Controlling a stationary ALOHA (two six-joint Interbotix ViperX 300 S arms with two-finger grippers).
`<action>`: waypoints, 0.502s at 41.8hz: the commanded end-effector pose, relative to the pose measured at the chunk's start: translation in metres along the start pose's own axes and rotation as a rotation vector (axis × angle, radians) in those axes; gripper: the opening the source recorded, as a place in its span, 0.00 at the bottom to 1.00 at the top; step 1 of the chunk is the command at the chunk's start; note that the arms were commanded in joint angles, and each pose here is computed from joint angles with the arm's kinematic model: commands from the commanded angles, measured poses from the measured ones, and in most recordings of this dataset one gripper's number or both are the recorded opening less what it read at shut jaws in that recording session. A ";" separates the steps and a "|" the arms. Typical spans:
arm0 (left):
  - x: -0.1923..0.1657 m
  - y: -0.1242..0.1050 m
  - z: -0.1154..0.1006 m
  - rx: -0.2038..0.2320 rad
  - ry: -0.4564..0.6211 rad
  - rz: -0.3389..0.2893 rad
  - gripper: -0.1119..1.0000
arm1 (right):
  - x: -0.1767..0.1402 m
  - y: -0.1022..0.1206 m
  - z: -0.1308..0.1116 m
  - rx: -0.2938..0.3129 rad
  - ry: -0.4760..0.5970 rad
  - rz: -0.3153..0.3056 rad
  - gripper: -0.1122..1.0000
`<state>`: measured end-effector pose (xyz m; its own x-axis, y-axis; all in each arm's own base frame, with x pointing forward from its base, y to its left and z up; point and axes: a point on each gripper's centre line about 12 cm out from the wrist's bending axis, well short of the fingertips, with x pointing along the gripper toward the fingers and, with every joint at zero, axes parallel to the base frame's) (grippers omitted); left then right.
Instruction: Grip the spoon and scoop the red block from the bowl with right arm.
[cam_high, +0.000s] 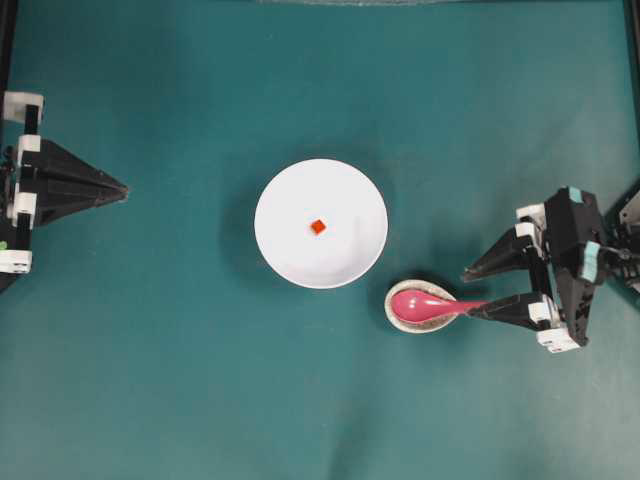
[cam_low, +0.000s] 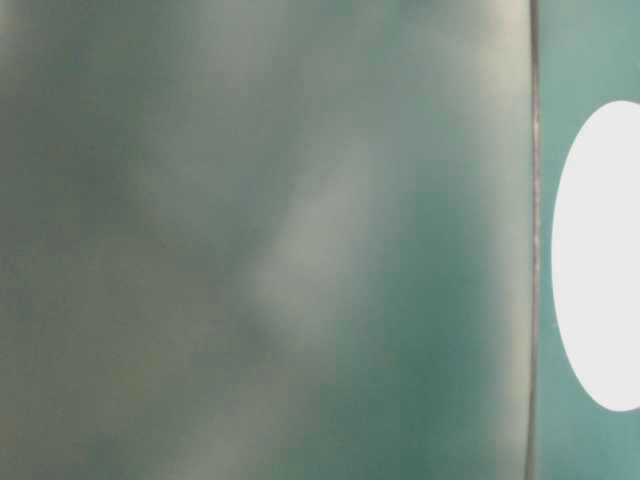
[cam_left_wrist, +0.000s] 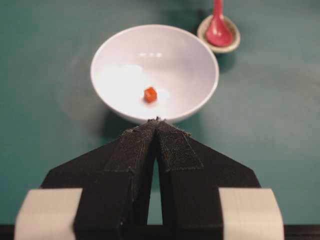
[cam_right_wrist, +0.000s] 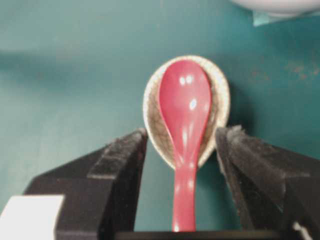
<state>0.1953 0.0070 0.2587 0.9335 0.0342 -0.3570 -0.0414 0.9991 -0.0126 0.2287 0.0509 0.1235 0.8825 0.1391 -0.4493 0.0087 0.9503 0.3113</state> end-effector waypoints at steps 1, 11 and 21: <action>0.000 0.000 0.006 -0.001 -0.015 0.002 0.10 | 0.002 0.003 -0.001 0.012 -0.062 0.010 0.64; 0.000 0.000 0.006 0.001 -0.014 0.002 0.10 | 0.009 0.004 -0.019 0.005 -0.116 -0.009 0.64; 0.000 0.000 0.006 0.001 -0.014 0.002 0.10 | 0.014 0.007 -0.030 -0.106 -0.120 -0.024 0.64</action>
<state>0.1953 0.0070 0.2587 0.9335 0.0342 -0.3570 -0.0414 0.9991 -0.0126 0.2238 0.0657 0.0914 0.9240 0.0902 -0.3717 -0.0042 0.9741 0.2259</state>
